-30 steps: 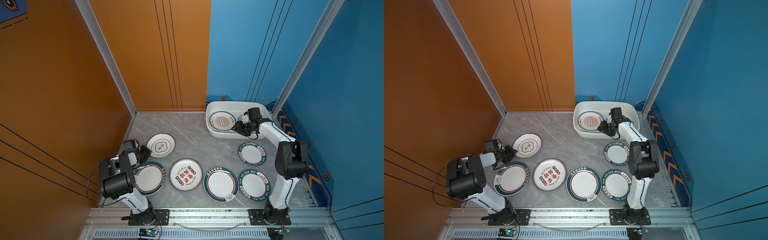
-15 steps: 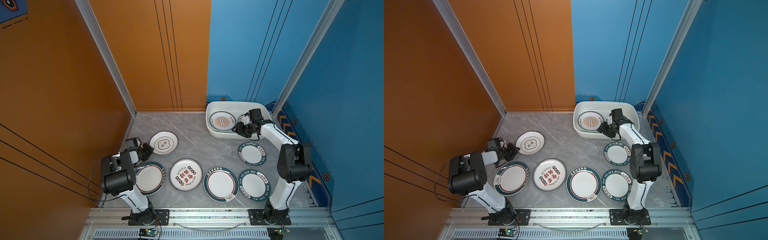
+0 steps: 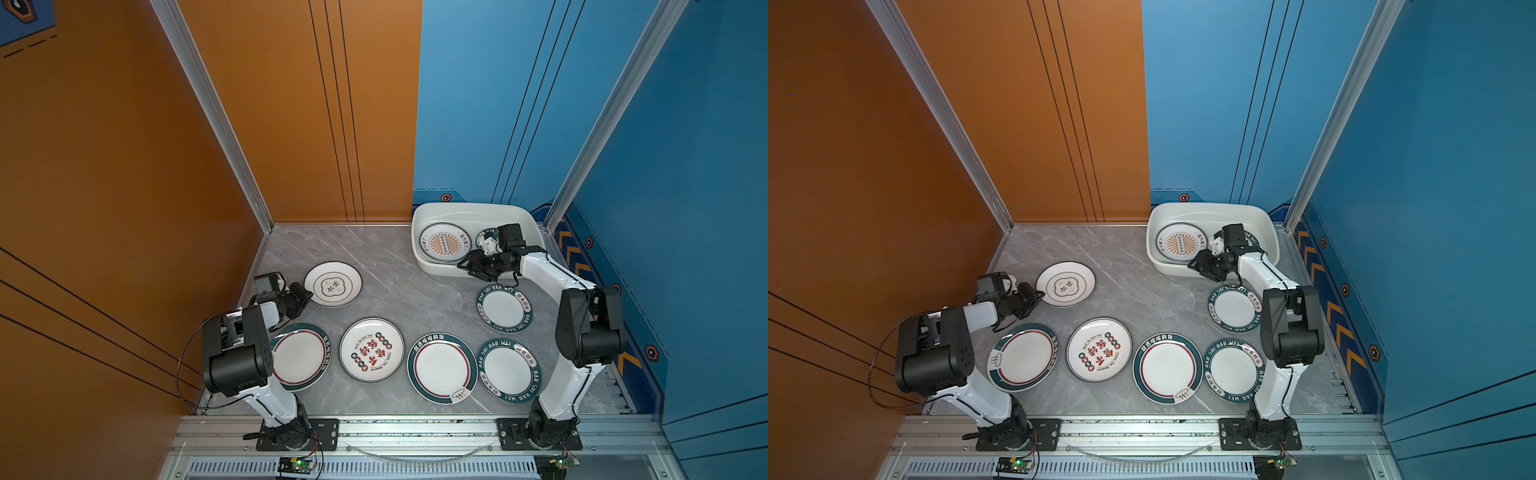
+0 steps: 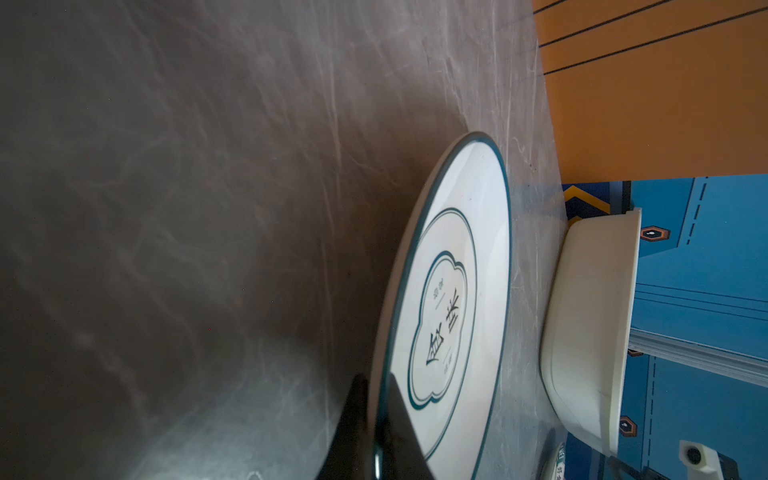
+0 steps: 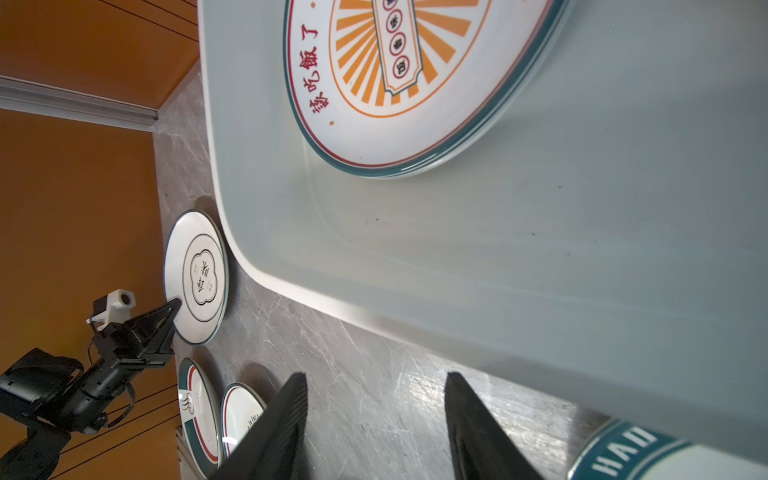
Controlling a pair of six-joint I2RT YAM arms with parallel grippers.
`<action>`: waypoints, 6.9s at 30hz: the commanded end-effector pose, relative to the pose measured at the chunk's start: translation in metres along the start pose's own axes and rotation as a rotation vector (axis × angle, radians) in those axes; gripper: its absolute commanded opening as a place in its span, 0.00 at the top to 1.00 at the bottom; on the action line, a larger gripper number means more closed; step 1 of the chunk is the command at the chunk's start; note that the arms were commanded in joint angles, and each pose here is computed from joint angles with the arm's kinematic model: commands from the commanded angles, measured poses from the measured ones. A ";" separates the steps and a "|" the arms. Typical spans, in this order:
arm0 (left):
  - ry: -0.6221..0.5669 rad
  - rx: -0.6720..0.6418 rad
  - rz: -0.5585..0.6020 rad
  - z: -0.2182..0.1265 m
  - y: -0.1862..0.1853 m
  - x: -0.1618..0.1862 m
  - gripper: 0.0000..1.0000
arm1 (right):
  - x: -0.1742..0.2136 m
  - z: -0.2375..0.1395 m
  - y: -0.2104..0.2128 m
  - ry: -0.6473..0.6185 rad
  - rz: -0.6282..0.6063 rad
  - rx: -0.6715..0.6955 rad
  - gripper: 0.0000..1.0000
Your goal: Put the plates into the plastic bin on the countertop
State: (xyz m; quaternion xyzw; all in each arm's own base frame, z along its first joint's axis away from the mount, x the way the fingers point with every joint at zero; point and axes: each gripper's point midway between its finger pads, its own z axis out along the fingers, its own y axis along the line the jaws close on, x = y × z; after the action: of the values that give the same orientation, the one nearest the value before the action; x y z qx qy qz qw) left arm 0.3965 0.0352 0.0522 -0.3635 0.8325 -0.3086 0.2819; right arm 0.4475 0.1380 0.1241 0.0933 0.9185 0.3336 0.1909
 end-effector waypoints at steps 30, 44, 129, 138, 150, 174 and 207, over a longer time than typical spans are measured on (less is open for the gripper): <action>0.202 0.331 0.236 -0.050 -0.200 0.078 1.00 | 0.037 -0.001 0.130 0.093 -0.170 -0.481 0.29; 0.295 0.405 0.311 -0.047 -0.253 0.116 1.00 | 0.041 0.012 0.149 0.124 -0.193 -0.527 0.30; 0.236 0.125 0.402 -0.085 -0.141 0.111 0.02 | -0.131 0.058 -0.043 -0.099 0.174 0.053 1.00; 0.248 0.118 0.406 -0.082 -0.138 0.115 0.02 | -0.119 0.063 -0.054 -0.062 0.172 0.100 0.82; 0.265 0.118 0.428 -0.076 -0.142 0.119 0.02 | -0.111 0.059 -0.063 -0.043 0.144 0.169 0.57; 0.331 0.089 0.480 -0.063 -0.140 0.132 0.02 | -0.098 0.064 -0.070 0.017 0.047 0.324 0.48; 0.610 0.166 0.782 -0.047 -0.193 0.211 0.00 | -0.117 -0.040 -0.011 -0.157 -0.047 0.293 0.48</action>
State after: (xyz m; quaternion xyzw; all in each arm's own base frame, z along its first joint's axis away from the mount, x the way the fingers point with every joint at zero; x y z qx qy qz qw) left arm 0.3381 -0.1986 0.1674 0.0477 0.9269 -0.3293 0.1734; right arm 0.5482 0.0868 0.1415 0.1265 0.9473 0.1919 0.2230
